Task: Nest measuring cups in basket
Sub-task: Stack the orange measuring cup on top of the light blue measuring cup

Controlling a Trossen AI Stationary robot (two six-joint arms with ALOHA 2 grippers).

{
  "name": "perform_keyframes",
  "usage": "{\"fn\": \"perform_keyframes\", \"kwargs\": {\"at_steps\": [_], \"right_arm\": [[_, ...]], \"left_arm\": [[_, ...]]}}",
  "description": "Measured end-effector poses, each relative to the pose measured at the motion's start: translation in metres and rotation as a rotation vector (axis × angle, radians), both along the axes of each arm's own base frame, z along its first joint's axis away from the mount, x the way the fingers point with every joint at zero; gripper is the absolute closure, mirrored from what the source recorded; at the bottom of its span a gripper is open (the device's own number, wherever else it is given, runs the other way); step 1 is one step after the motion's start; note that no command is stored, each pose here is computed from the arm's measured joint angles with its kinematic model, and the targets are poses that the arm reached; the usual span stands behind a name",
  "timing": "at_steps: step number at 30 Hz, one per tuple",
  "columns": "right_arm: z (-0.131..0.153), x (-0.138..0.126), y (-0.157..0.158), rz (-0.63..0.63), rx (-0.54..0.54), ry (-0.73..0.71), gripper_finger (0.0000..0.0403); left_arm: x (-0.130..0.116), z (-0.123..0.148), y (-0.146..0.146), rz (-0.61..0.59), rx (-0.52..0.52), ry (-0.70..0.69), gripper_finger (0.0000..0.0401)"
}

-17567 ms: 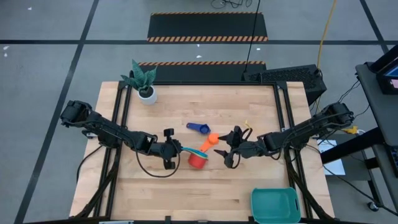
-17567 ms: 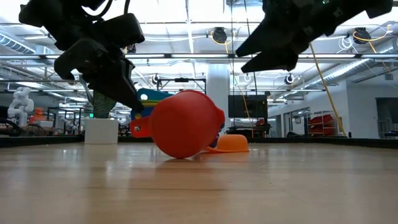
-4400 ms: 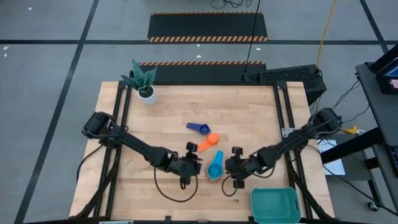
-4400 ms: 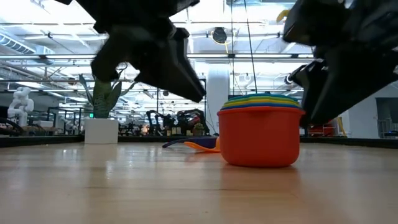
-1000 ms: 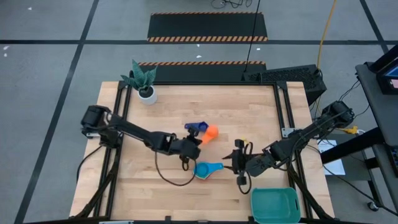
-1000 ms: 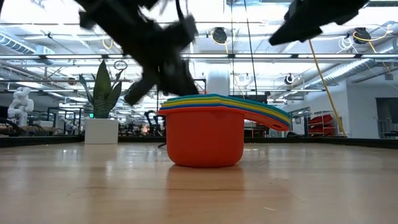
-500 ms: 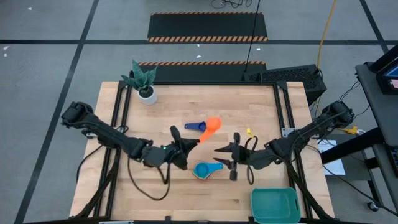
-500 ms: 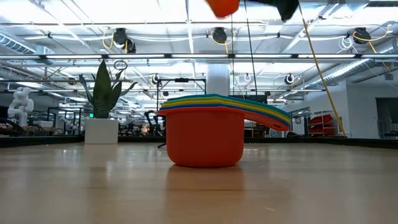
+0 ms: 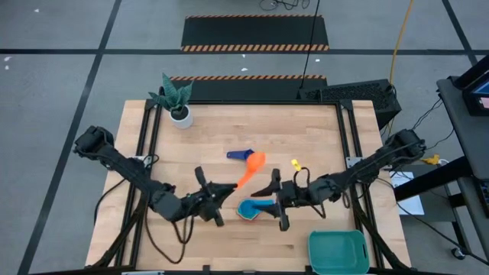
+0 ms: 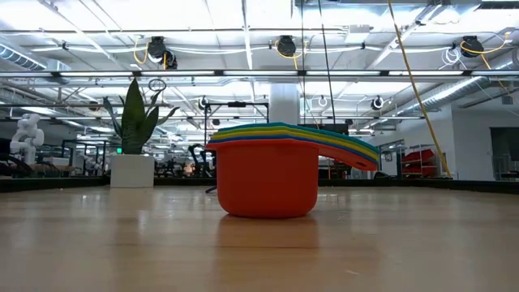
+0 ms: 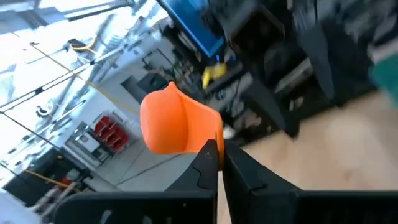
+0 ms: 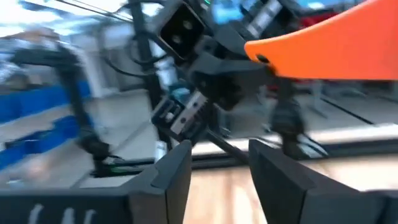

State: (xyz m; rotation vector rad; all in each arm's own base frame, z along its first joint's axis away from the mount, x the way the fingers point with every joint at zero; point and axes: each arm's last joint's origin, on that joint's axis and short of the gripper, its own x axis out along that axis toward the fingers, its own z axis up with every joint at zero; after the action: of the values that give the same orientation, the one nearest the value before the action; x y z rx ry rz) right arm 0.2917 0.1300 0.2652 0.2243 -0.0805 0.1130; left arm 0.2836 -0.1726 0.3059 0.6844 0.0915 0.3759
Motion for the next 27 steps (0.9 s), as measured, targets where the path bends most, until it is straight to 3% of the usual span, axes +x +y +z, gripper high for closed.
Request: {"fn": "perform_keyframes", "kwargs": {"at_steps": [3, 13, 22, 27], "right_arm": [[0.000, 0.005, 0.000, 0.064, -0.033, -0.069, 0.0232], [0.003, 0.008, -0.003, 0.027, -0.153, -0.151, 0.0196], [0.014, 0.005, -0.006, 0.008, -0.172, -0.269, 0.0195], [0.026, -0.001, -0.005, 0.093, -0.188, -0.432, 0.0195]], "left_arm": [[0.001, 0.000, -0.009, -0.022, -0.031, -0.058, 0.0396], [0.009, -0.016, -0.033, -0.078, -0.107, -0.239, 0.0396], [0.019, -0.024, -0.037, -0.273, 0.027, -0.429, 0.0396], [0.019, -0.018, -0.032, -0.330, 0.093, -0.504, 0.0396]]}}
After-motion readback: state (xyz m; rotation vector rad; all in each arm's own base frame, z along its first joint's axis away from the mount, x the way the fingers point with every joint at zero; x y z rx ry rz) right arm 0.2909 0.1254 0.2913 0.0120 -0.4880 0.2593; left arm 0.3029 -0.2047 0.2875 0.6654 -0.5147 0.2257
